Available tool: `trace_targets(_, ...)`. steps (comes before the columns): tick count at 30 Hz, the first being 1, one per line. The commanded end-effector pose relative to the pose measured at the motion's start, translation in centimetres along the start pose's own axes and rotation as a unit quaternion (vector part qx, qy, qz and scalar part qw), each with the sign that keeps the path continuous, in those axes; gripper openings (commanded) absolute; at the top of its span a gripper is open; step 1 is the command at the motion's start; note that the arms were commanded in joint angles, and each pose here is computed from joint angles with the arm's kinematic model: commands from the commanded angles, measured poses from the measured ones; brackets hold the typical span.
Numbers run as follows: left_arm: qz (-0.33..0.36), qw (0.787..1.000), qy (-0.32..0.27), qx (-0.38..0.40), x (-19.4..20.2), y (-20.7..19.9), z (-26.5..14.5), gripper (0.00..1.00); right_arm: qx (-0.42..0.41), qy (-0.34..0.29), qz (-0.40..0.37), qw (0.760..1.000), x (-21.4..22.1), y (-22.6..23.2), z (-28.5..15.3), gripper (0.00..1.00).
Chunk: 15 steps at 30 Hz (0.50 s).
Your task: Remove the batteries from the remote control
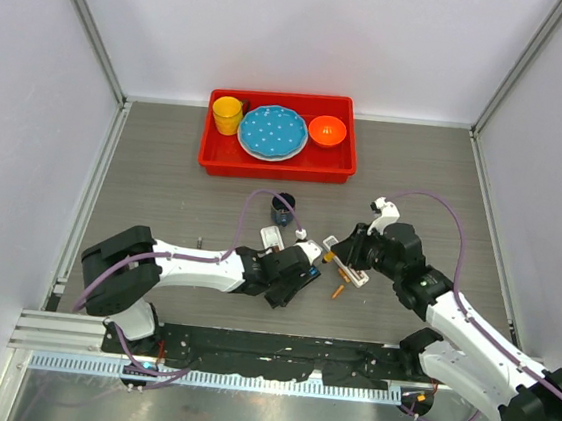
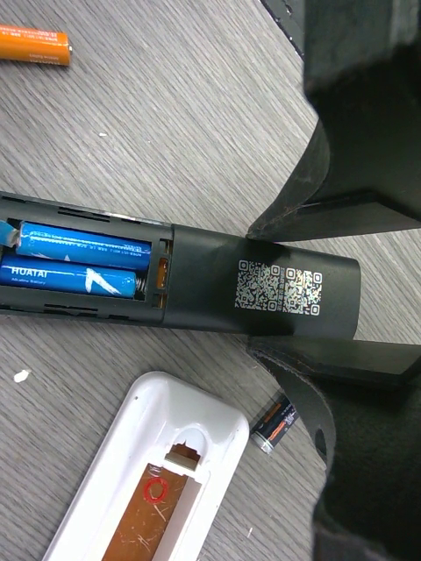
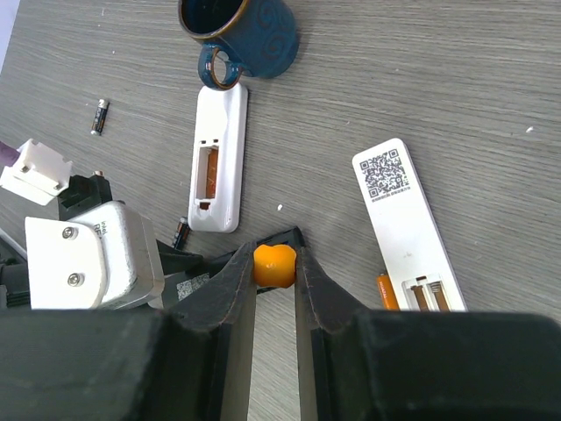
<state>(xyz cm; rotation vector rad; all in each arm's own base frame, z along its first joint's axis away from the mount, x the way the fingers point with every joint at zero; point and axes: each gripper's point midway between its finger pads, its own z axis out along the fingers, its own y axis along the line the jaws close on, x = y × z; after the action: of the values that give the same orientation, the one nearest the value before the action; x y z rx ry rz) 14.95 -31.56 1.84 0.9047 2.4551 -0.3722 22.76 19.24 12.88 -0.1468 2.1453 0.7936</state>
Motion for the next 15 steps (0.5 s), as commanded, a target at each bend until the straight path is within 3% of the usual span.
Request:
trace_targets(1, -0.004, 0.998, 0.057, 0.015, 3.4, -0.4, 1.6, 0.00, -0.064, -0.022, 0.013, 0.998, -2.4, 3.6, -0.7, 0.01)
trace_targets(7, -0.003, 0.998, 0.057, 0.012, 3.4, -0.3, 1.5, 0.00, 0.008, -0.031, -0.009, 0.999, -2.7, 0.9, -0.4, 0.01)
trace_targets(15, -0.002, 0.998, 0.059, 0.013, 3.5, -0.3, 1.4, 0.00, 0.012, -0.065, -0.018, 0.998, -4.5, 1.1, -0.7, 0.01)
